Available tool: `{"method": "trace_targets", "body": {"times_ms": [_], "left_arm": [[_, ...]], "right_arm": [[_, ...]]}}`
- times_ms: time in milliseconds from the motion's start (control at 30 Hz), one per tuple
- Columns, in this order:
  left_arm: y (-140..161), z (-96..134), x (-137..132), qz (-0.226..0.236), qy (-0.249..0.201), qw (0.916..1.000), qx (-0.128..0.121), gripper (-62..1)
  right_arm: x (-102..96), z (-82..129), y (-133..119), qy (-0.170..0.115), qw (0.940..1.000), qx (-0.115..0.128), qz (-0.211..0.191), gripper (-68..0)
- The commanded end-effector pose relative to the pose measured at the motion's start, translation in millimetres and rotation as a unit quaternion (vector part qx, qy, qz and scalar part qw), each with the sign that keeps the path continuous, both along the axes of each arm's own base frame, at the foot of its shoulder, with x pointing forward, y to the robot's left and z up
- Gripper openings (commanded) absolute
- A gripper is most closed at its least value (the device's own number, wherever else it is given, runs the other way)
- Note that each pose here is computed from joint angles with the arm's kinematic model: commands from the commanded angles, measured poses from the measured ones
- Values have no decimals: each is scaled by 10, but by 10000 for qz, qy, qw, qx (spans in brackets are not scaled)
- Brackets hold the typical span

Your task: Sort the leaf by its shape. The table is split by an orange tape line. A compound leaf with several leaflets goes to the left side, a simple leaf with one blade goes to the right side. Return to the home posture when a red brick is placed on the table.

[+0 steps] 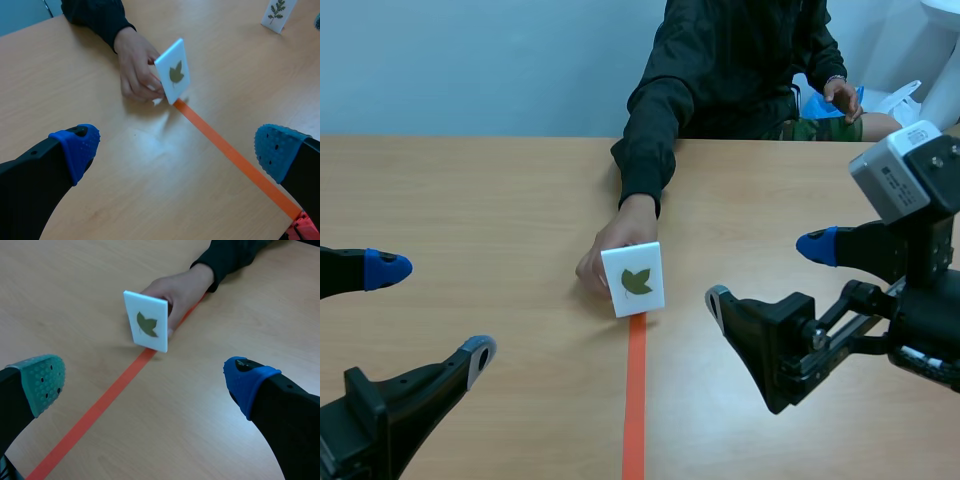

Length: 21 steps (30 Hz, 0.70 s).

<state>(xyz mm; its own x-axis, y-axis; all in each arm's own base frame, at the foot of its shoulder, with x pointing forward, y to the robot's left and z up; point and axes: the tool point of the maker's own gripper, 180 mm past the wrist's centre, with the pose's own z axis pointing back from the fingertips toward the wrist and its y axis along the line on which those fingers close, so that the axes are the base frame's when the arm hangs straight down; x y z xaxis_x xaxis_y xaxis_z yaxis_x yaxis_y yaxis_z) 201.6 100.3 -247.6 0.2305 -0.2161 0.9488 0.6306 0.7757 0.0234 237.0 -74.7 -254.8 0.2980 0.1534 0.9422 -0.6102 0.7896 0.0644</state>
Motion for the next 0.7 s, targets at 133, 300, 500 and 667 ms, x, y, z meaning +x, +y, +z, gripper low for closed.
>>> {"method": "trace_targets", "body": {"times_ms": [133, 300, 500, 667], "left_arm": [[-26, 55, 13, -28, -81, 9999, -89, 14], [-26, 54, 13, -28, -78, 9999, -85, 14], [-39, 48, 6, -88, -70, 9999, -56, 14], [-133, 60, 49, -306, -88, 9995, -41, 14]], "right_arm": [[60, 90, -38, -175, 9998, 9, -43, 4], [59, 89, -38, -171, 9998, 7, -43, 4], [59, 86, -40, -173, 9998, -6, -43, 4], [64, 86, -47, -177, 9998, -16, -61, 4]]}}
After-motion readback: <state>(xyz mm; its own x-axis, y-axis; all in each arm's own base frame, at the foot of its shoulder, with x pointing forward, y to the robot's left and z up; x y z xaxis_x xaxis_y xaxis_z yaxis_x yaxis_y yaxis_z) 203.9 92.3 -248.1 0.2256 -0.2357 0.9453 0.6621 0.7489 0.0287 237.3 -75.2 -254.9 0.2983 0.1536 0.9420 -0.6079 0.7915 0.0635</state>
